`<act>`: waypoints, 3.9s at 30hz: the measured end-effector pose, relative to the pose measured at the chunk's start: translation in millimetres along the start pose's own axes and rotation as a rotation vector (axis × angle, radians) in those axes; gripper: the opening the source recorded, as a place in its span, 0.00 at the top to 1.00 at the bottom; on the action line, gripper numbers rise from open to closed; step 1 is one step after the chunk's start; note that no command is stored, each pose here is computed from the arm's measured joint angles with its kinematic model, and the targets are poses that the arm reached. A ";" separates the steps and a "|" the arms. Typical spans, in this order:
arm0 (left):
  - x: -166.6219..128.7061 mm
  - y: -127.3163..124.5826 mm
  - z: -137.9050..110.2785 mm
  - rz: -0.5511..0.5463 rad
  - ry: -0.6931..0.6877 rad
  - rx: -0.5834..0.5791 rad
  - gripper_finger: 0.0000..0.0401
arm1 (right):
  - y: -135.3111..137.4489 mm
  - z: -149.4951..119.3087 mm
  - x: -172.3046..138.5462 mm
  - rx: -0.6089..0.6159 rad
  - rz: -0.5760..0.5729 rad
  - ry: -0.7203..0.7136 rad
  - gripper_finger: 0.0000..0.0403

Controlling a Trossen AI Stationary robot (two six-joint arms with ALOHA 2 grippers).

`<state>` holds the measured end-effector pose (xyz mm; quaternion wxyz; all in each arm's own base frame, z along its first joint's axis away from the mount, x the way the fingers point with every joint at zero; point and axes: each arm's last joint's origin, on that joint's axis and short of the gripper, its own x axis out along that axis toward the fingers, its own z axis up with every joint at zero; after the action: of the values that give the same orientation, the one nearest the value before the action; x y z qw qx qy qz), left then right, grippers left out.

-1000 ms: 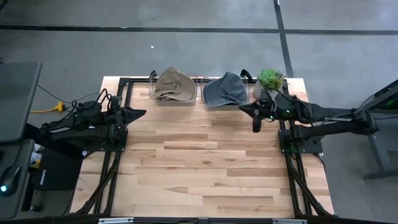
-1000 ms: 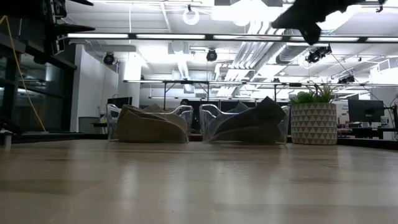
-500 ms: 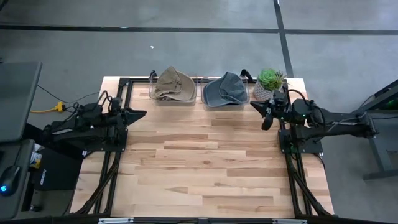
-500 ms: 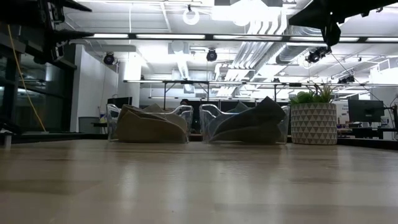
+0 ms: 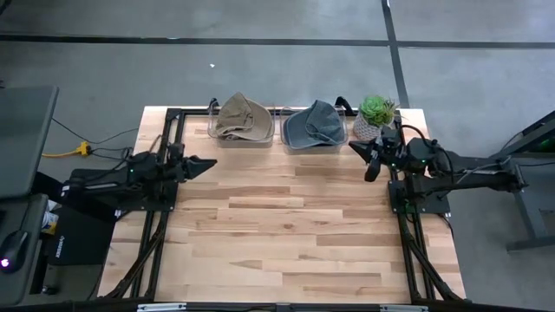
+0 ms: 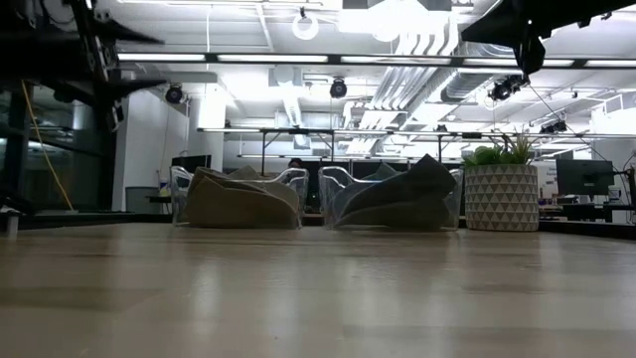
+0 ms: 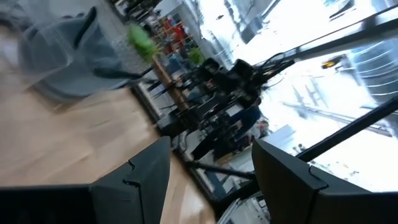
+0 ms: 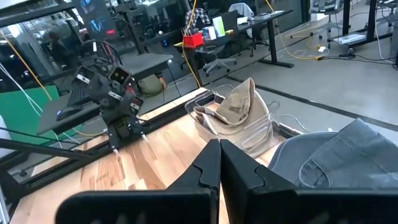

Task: Pick & Place hat
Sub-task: Return to Home Position

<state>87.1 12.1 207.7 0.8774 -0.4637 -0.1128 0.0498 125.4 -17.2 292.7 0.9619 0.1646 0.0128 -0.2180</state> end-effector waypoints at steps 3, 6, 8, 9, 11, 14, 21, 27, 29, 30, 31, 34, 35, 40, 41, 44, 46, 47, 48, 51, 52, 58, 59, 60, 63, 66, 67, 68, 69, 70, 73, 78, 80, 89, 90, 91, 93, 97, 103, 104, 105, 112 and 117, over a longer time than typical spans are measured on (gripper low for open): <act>1.4 9.4 -6.3 0.040 0.020 0.001 0.48 | -0.3 -1.1 0.1 -0.005 -0.002 0.011 1.00; 1.9 13.2 -8.7 0.046 0.017 0.001 0.48 | -1.3 -3.4 -0.5 -0.011 -0.006 0.036 1.00; 2.3 16.7 -11.2 0.062 0.027 0.003 0.48 | -2.2 -4.7 -1.5 -0.008 -0.012 0.049 1.00; 2.5 18.6 -12.4 0.069 0.032 -0.002 0.48 | -2.6 -5.4 -1.8 0.000 -0.015 0.056 1.00; 2.9 22.7 -15.3 0.077 0.035 -0.017 0.48 | -3.3 -5.9 -3.1 0.005 -0.017 0.062 1.00; 3.3 29.9 -20.0 0.107 0.047 -0.035 0.48 | -3.8 -5.3 -4.9 0.006 -0.014 0.058 1.00; 3.5 31.3 -20.7 0.112 0.041 -0.032 0.48 | -6.7 -6.2 -10.9 0.000 -0.019 0.070 1.00; 3.3 31.7 -20.0 0.131 0.022 -0.007 0.48 | -9.3 -7.8 -15.9 -0.006 -0.025 0.088 1.00; 3.3 31.7 -19.9 0.133 0.020 -0.004 0.48 | -10.4 -10.5 -16.1 -0.004 -0.023 0.082 1.00; 3.3 31.8 -20.0 0.133 0.020 -0.004 0.48 | -11.4 -13.5 -15.8 0.000 -0.023 0.082 1.00; 3.3 31.8 -20.0 0.133 0.020 -0.004 0.48 | -12.5 -17.3 -15.1 0.006 -0.024 0.083 1.00; 3.4 32.1 -20.1 0.134 0.020 -0.009 0.48 | -16.8 -32.9 -11.6 0.031 -0.019 0.068 1.00; 3.4 32.2 -20.2 0.134 0.020 -0.011 0.48 | -18.4 -38.6 -10.3 0.041 -0.016 0.060 1.00; 3.4 32.2 -20.2 0.135 0.020 -0.011 0.48 | -25.8 -64.3 -5.2 0.088 0.007 0.004 1.00; 3.4 32.3 -20.2 0.135 0.020 -0.011 0.48 | -27.2 -68.5 -4.7 0.097 0.013 -0.007 1.00; 3.4 32.4 -20.3 0.136 0.020 -0.011 0.48 | -31.4 -80.2 -4.4 0.126 0.025 -0.037 1.00; 3.4 32.5 -20.1 0.139 0.015 0.001 0.48 | -33.7 -85.6 -5.3 0.141 0.034 -0.056 1.00; 3.4 32.5 -20.1 0.141 0.014 0.018 0.48 | -34.8 -87.8 -5.9 0.143 0.036 -0.060 1.00; 3.4 32.5 -20.0 0.140 0.015 0.037 0.48 | -35.7 -89.0 -6.8 0.144 0.039 -0.064 1.00; 3.4 32.4 -20.2 0.136 0.023 0.075 0.48 | -36.4 -86.8 -10.7 0.145 0.055 -0.095 1.00; 3.4 32.4 -20.2 0.136 0.023 0.076 0.48 | -36.6 -85.6 -12.2 0.139 0.060 -0.108 1.00; 3.4 32.4 -20.2 0.136 0.024 0.076 0.48 | -40.9 -85.3 -21.8 0.124 0.053 -0.128 1.00; 3.4 32.4 -20.2 0.136 0.024 0.076 0.48 | -41.8 -86.2 -23.3 0.123 0.051 -0.123 1.00; 3.4 32.4 -20.2 0.135 0.024 0.076 0.48 | -42.6 -86.6 -24.7 0.123 0.051 -0.122 1.00; 3.4 32.4 -20.2 0.135 0.024 0.076 0.48 | -43.5 -85.1 -28.6 0.121 0.065 -0.145 1.00; 3.4 32.4 -20.2 0.136 0.023 0.076 0.48 | -43.2 -85.5 -28.3 0.088 0.071 -0.136 1.00; 3.4 32.5 -20.2 0.137 0.022 0.076 0.48 | -43.1 -86.2 -27.8 0.078 0.072 -0.127 1.00; 3.4 32.4 -20.1 0.137 0.021 0.076 0.48 | -42.8 -86.8 -27.3 0.068 0.078 -0.118 1.00; 3.4 32.6 -20.2 0.138 0.021 0.076 0.48 | -42.4 -87.5 -26.9 0.050 0.090 -0.108 1.00; 3.4 32.5 -20.2 0.138 0.021 0.077 0.48 | -41.7 -87.7 -26.9 0.025 0.112 -0.101 1.00; 3.4 32.5 -20.2 0.138 0.022 0.093 0.48 | -39.2 -88.0 -27.3 -0.028 0.193 -0.083 1.00; 3.4 32.5 -20.2 0.137 0.022 0.095 0.48 | -38.3 -90.9 -27.3 -0.077 0.243 -0.047 1.00; 3.4 32.5 -20.3 0.136 0.024 0.094 0.48 | -38.9 -91.9 -27.1 -0.090 0.231 -0.039 1.00; 3.4 32.5 -20.3 0.135 0.026 0.094 0.48 | -40.5 -104.0 -21.2 -0.109 0.252 -0.074 1.00; 3.4 32.5 -20.3 0.135 0.026 0.094 0.48 | -41.6 -109.8 -19.0 -0.103 0.257 -0.076 1.00; 3.4 32.5 -20.3 0.134 0.027 0.093 0.48 | -42.8 -115.2 -17.0 -0.098 0.257 -0.082 1.00; 3.4 32.4 -20.4 0.134 0.027 0.086 0.48 | -42.8 -113.7 -16.9 -0.111 0.244 -0.101 1.00; 3.4 32.4 -20.4 0.134 0.027 0.085 0.48 | -41.1 -113.2 -17.4 -0.158 0.293 -0.095 1.00; 3.4 32.4 -20.3 0.134 0.027 0.084 0.48 | -41.3 -118.7 -17.2 -0.133 0.332 -0.019 1.00; 3.4 32.4 -20.4 0.134 0.027 0.084 0.48 | -41.3 -118.8 -17.1 -0.154 0.331 -0.021 1.00; 3.4 32.5 -20.4 0.134 0.027 0.084 0.48 | -41.4 -118.9 -17.1 -0.181 0.329 -0.025 1.00; 3.4 32.5 -20.3 0.134 0.026 0.084 0.48 | -42.1 -117.7 -16.9 -0.251 0.292 -0.054 1.00; 3.4 32.5 -20.4 0.134 0.027 0.084 0.48 | -42.1 -117.7 -16.9 -0.229 0.293 -0.051 1.00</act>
<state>95.9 14.8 170.3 0.8922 -0.4336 -0.0675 0.1071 97.8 -8.1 170.0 0.9958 0.0487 -0.0109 -0.0767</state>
